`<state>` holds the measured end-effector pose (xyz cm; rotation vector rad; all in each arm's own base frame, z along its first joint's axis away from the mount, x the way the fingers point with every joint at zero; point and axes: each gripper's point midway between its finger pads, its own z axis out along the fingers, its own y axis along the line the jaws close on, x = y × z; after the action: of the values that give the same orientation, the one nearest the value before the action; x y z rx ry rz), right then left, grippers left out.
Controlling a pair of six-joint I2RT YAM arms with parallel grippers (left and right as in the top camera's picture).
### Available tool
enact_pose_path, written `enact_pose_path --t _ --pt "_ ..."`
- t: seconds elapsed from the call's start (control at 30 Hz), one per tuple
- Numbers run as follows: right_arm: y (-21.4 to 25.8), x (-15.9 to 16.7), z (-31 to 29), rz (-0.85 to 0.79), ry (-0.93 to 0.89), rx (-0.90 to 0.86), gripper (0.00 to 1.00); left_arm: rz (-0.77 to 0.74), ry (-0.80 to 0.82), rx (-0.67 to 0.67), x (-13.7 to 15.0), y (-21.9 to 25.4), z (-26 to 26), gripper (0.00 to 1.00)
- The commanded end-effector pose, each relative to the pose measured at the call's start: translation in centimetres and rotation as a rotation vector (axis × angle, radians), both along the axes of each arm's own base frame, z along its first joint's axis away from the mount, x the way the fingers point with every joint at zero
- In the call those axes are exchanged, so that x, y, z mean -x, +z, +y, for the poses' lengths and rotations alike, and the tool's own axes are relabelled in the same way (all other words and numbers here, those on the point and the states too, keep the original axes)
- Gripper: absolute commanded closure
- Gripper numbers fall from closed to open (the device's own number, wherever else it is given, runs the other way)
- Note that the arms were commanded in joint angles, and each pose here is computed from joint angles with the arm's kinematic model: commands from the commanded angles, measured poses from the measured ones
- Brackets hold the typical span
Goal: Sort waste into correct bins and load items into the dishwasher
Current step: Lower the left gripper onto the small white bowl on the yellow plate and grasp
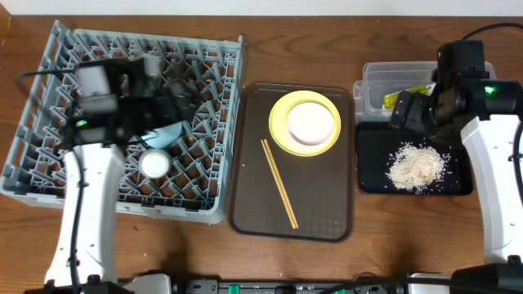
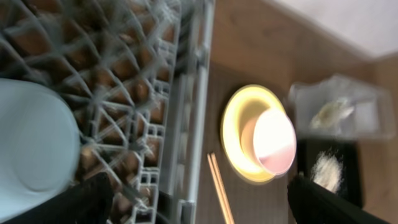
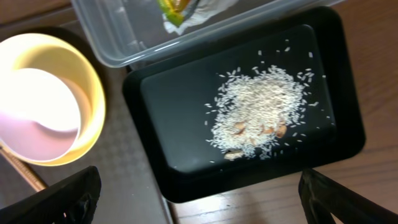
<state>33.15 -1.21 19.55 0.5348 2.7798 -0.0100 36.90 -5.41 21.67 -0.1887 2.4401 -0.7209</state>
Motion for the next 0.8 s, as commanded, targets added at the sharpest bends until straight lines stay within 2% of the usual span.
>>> enact_pose_path --t 0.0,0.23,0.37,0.57,0.67,0.77 --pt "0.8 0.2 -2.1 -0.014 -0.056 0.036 0.01 -0.050 -0.026 -0.168 -1.3 2.1 -2.4 0.07" --pt "0.9 1.7 -5.8 0.010 -0.172 0.035 0.01 -0.080 -0.302 -0.287 -2.5 1.9 -12.7 0.07" --pt "0.8 2.4 -6.9 0.029 -0.207 0.033 0.01 -0.118 -0.459 -0.348 -2.6 -1.1 -18.5 0.07" --pt "0.7 2.5 -7.1 0.034 -0.209 0.035 0.01 -0.139 -0.672 -0.397 -0.8 -6.9 -26.7 0.07" --pt "0.7 2.5 -7.1 0.034 -0.209 0.035 0.01 -0.143 -0.738 -0.433 -0.1 -9.9 -29.3 0.07" --pt "0.7 2.6 -7.1 0.036 -0.209 0.034 0.01 -0.121 -0.730 -0.528 -0.1 -13.1 -29.6 0.08"
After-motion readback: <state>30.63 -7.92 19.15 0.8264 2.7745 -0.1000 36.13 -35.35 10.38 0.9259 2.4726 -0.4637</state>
